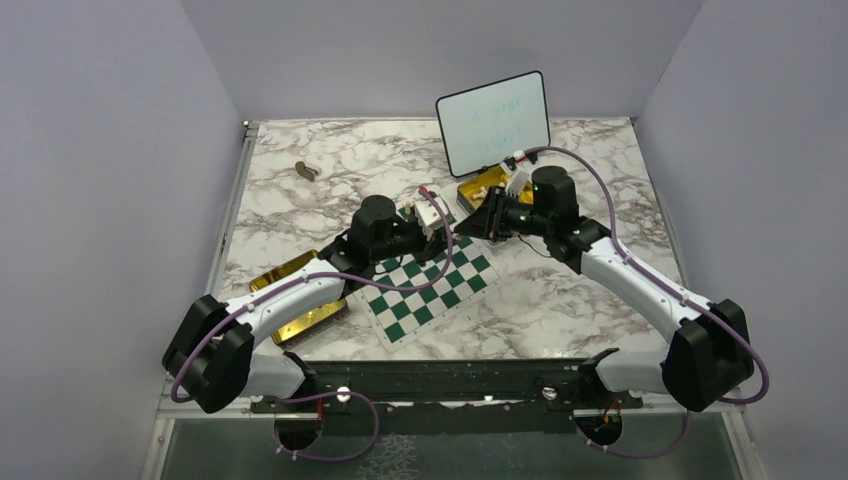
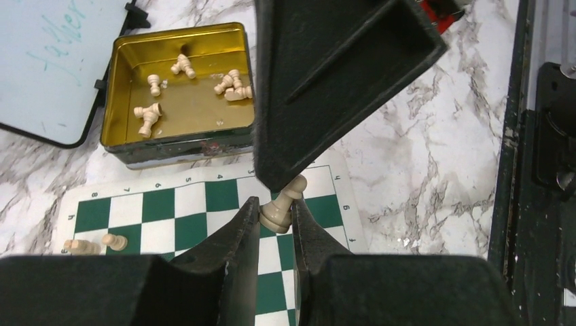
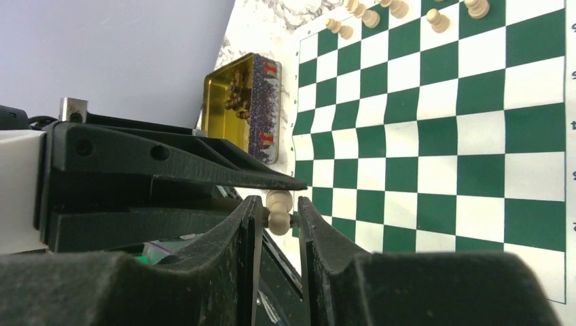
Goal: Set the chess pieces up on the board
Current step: Place the chess piece on the chessboard.
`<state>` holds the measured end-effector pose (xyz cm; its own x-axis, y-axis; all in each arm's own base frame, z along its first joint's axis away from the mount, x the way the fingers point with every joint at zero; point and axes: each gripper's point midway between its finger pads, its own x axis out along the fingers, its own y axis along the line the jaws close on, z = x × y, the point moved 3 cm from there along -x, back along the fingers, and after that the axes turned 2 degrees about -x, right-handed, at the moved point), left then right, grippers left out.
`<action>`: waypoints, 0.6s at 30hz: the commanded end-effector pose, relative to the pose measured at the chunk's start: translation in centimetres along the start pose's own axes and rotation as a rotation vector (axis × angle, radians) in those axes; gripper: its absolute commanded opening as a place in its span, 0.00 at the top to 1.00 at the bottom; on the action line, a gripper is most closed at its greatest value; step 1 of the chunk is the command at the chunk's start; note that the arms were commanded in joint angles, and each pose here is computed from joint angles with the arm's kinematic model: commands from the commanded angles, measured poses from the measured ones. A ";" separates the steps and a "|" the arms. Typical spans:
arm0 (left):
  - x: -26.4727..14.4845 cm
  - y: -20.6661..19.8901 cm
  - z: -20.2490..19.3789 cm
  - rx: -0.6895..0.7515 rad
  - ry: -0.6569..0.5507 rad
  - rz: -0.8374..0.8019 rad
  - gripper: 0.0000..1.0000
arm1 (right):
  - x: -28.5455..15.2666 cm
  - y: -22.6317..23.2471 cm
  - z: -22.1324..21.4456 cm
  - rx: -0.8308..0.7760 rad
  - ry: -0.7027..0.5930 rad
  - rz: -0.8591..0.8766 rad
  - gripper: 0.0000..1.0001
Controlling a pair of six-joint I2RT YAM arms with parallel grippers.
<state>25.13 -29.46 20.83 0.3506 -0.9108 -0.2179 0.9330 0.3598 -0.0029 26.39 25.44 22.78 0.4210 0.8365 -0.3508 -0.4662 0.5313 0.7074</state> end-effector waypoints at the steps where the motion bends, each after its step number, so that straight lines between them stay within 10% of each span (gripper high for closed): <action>1: -0.4 0.7 0.9 -0.067 -0.043 0.089 0.93 | -0.8 0.4 0.8 0.007 -0.080 -0.025 0.69; 18: -0.7 0.7 0.9 -0.102 -0.067 0.116 0.93 | 0.6 0.3 -0.3 0.083 -0.039 0.053 0.69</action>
<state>25.68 -28.78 20.26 0.4405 -0.8712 -0.2168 0.8801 0.4667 -0.0871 26.37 25.47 22.13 0.4475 0.8308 -0.3309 -0.4026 0.5175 0.7551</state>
